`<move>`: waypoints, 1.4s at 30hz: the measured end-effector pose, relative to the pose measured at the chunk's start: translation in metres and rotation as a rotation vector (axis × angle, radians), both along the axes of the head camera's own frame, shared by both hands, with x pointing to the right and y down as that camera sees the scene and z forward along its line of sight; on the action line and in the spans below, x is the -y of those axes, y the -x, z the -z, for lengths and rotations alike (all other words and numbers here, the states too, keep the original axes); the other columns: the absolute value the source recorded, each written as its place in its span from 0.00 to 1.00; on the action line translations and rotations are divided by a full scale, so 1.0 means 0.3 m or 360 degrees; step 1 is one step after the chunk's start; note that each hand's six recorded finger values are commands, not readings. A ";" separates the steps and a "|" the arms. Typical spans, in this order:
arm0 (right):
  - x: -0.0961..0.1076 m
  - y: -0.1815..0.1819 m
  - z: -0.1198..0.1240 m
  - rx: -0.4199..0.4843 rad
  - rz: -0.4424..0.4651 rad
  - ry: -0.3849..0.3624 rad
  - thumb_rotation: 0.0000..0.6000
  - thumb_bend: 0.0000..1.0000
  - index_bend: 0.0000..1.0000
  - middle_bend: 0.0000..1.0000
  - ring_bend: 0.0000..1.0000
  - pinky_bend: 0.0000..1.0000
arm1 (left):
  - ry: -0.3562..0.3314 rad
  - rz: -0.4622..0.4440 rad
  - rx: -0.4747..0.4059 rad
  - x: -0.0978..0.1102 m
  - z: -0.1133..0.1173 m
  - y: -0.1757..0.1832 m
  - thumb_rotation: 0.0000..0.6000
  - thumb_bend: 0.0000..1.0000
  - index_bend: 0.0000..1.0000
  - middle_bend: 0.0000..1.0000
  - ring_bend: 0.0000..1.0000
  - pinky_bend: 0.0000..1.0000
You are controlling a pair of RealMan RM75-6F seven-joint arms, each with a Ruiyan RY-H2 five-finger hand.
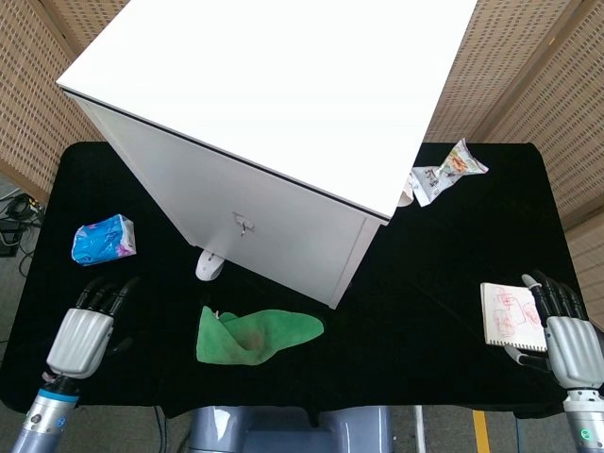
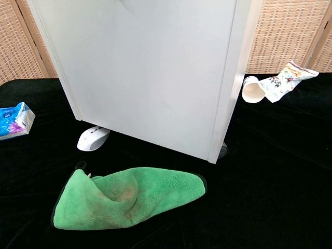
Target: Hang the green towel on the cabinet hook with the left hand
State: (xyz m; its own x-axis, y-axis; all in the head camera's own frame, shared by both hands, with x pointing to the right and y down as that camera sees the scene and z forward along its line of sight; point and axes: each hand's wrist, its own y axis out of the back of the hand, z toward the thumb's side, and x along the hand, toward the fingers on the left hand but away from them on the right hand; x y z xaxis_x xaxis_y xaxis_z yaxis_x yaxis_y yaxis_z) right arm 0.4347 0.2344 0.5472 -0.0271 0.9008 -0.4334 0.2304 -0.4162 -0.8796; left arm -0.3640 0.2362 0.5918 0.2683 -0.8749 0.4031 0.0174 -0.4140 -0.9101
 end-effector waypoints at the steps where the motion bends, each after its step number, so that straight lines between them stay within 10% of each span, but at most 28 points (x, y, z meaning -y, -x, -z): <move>1: 0.000 0.000 0.000 0.0001 -0.0001 0.0000 1.00 0.11 0.00 0.00 0.00 0.00 | 0.0026 -0.0022 -0.0002 0.002 -0.019 -0.016 1.00 0.08 0.27 0.83 0.60 0.50; 13: 0.010 -0.022 0.009 0.0019 -0.0041 -0.0010 1.00 0.11 0.00 0.00 0.00 0.00 | 0.0474 -0.0235 0.0059 0.037 -0.319 -0.219 1.00 0.18 0.29 0.89 0.67 0.56; 26: 0.019 -0.040 0.025 0.0047 -0.0063 -0.0029 1.00 0.11 0.00 0.00 0.00 0.00 | 0.0552 -0.0373 0.0144 0.090 -0.427 -0.451 1.00 0.21 0.31 0.89 0.67 0.56; 33: 0.023 -0.045 0.030 0.0055 -0.0073 -0.0038 1.00 0.11 0.00 0.00 0.00 0.00 | 0.0585 -0.0424 0.0197 0.068 -0.436 -0.488 1.00 0.48 0.73 0.90 0.68 0.56; 42: 0.021 -0.041 0.028 0.0052 -0.0065 -0.0035 1.00 0.11 0.00 0.00 0.00 0.00 | 0.0382 -0.0468 0.0166 0.100 -0.329 -0.473 1.00 0.58 0.88 0.91 0.68 0.56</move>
